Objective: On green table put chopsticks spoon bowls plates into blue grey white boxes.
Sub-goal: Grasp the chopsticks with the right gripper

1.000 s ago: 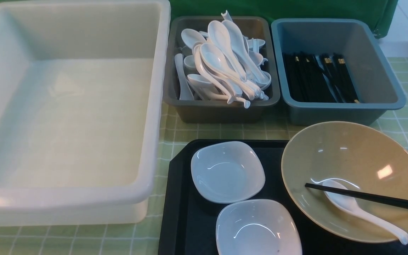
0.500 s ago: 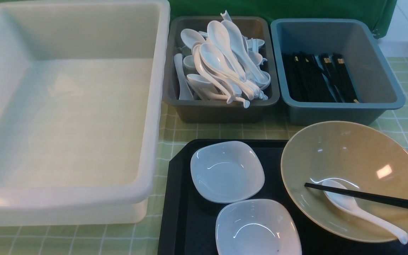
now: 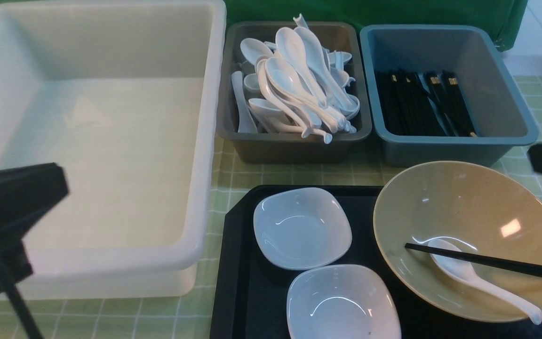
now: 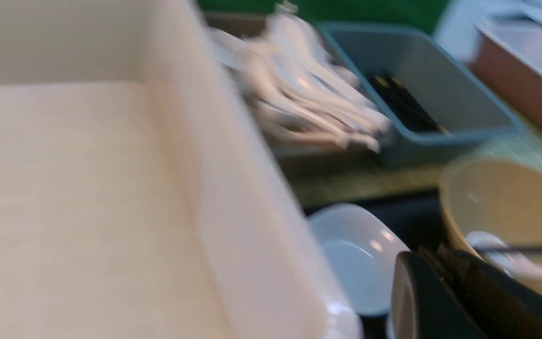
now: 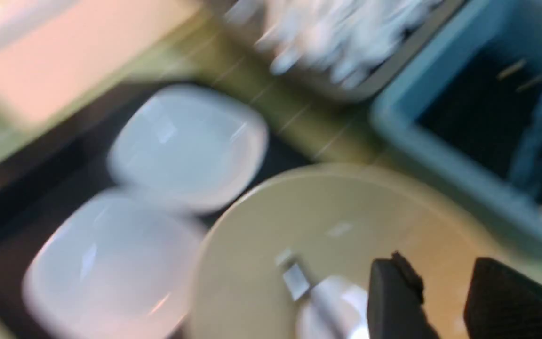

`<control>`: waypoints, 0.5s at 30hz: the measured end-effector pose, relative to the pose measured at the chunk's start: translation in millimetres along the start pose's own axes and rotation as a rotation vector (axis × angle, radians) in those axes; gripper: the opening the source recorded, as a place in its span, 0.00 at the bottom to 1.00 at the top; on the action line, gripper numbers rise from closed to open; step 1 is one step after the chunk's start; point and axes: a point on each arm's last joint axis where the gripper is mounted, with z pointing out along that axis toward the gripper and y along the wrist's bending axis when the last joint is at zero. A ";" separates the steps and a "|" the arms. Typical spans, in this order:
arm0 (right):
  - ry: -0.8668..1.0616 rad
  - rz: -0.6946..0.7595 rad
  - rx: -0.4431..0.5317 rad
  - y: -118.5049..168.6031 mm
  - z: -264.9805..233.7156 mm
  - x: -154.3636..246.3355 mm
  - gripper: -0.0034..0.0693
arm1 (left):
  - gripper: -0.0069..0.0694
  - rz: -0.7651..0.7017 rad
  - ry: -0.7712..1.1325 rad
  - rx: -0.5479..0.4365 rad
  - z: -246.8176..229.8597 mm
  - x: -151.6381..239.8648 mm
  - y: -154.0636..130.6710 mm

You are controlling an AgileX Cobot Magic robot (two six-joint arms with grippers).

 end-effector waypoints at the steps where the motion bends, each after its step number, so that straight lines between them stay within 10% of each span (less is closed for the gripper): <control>1: 0.066 0.013 -0.031 -1.5 9.4 2.2 0.37 | 0.09 0.010 0.028 0.031 5.7 -4.0 -2.7; 15: 0.744 -0.156 -0.031 -21.6 121.2 21.8 0.71 | 0.09 0.075 0.279 0.194 41.5 0.7 -21.6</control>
